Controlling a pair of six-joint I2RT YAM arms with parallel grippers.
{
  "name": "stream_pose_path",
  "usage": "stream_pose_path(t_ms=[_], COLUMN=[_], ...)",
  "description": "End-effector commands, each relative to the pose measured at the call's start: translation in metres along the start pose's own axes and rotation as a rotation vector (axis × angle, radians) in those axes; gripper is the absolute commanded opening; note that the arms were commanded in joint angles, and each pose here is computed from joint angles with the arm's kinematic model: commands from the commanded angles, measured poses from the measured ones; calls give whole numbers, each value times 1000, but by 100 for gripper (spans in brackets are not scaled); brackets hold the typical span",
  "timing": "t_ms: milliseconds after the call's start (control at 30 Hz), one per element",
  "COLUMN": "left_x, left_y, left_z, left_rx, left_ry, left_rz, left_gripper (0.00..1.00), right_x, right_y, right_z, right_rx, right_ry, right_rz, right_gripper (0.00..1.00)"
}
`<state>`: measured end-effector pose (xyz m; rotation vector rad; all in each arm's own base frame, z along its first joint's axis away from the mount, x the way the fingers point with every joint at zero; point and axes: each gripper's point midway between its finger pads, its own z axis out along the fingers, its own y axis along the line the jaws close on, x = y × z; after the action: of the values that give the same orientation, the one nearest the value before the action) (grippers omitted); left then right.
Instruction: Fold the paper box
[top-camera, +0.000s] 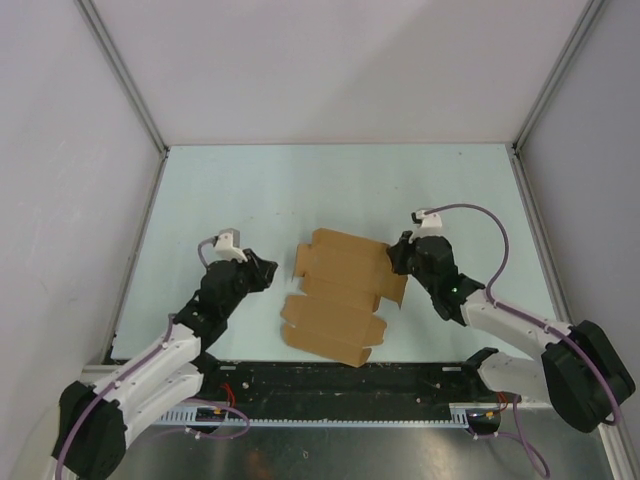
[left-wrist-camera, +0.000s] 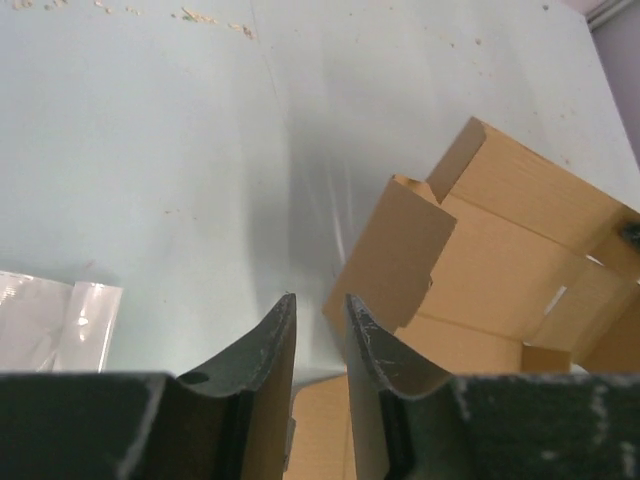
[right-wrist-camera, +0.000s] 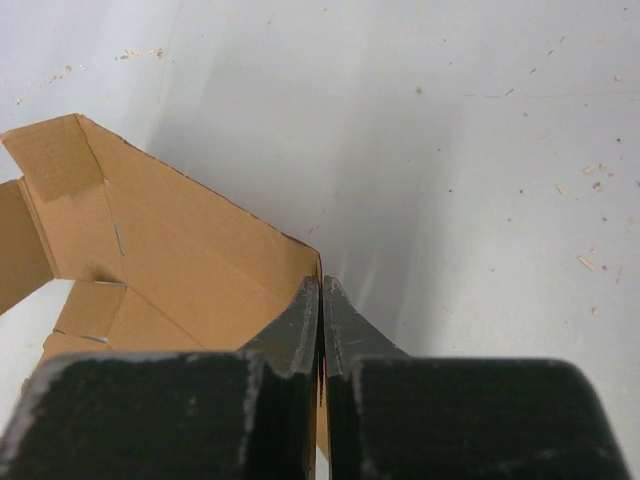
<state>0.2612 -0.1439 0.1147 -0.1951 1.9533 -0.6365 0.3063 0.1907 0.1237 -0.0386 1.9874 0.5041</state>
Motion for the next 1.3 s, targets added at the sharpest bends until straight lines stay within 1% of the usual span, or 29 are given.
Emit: stream_pose_path(t_ms=[0,67,100,267,333,367,500,567,600,800,1033,1167,1267], left_x=[-6,-7,-3,0,-1,4,11,15,17,28,32,37,38], left_y=[4,2,5,-9,-10,-20,-37,-40,-45,-56,-59,-60,-59], left_z=[13,19,22,33,39,39,45,47,47,45,39,40,40], left_rx=[-10,-2,-10,78,94,152,256,285,320,406,442,457,460], left_ry=[-44,-51,-33,-19,-19,9,56,71,82,123,127,143,148], left_rz=[47,57,74,115,124,126,139,142,150,156,163,174,182], left_gripper=[29,28,28,26,26,26,28,30,30,30,30,33,38], right_x=[-23,-23,-23,-24,-20,-19,-15,-16,-15,-13,-10,-8,-7], right_y=[4,4,5,10,11,12,14,14,15,17,17,18,19], right_z=[-9,-13,-14,-22,-23,-23,-24,-24,-24,-24,-23,-23,-22], right_rx=[-33,-43,-50,-86,-94,-99,-114,-117,-124,-134,-135,-142,-146], right_ry=[-113,-130,-134,-167,-158,-156,-146,-146,-144,-137,-126,-119,-114], right_rz=[-38,-44,-47,-70,-77,-83,-92,-93,-96,-99,-98,-98,-99], right_gripper=[0,0,0,0,0,0,0,0,0,0,0,0,0])
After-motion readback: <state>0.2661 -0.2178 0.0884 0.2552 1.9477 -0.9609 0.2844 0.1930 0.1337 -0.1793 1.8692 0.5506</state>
